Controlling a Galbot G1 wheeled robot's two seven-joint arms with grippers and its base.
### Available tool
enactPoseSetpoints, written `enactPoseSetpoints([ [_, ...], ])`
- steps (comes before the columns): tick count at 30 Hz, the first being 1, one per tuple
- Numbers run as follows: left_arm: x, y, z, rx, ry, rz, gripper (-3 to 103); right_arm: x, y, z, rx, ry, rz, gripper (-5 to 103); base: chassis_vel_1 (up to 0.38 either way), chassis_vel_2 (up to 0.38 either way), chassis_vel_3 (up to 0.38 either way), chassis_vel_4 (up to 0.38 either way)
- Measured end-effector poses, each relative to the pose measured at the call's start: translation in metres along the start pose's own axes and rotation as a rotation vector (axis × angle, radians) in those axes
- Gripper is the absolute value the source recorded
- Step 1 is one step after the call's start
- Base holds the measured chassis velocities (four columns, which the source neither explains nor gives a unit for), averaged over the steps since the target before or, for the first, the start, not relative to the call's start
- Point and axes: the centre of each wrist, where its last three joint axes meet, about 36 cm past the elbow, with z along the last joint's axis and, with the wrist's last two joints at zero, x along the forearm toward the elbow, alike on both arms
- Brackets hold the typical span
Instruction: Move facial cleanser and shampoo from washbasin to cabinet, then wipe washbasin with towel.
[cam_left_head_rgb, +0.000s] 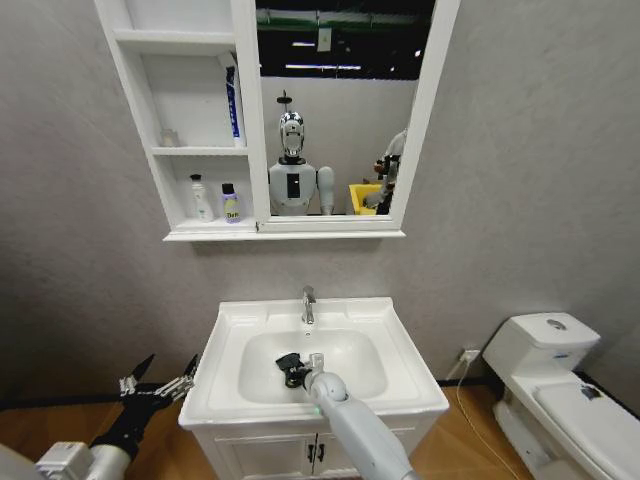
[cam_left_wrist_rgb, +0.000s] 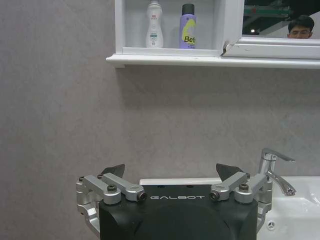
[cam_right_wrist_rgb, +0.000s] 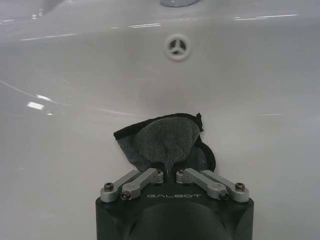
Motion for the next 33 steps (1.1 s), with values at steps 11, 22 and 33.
enactPoseSetpoints([
  [11, 0.0, 0.0, 0.0, 0.0, 0.0, 0.0, 100, 0.046, -0.034, -0.001, 0.083, -0.203, 0.148, 6, 0.0, 0.0, 0.0, 0.0],
  [22, 0.0, 0.0, 0.0, 0.0, 0.0, 0.0, 100, 0.128, -0.082, 0.024, 0.141, -0.453, 0.215, 6, 0.0, 0.0, 0.0, 0.0],
  [33, 0.0, 0.0, 0.0, 0.0, 0.0, 0.0, 100, 0.093, -0.203, -0.005, 0.042, -0.563, 0.223, 6, 0.0, 0.0, 0.0, 0.0],
])
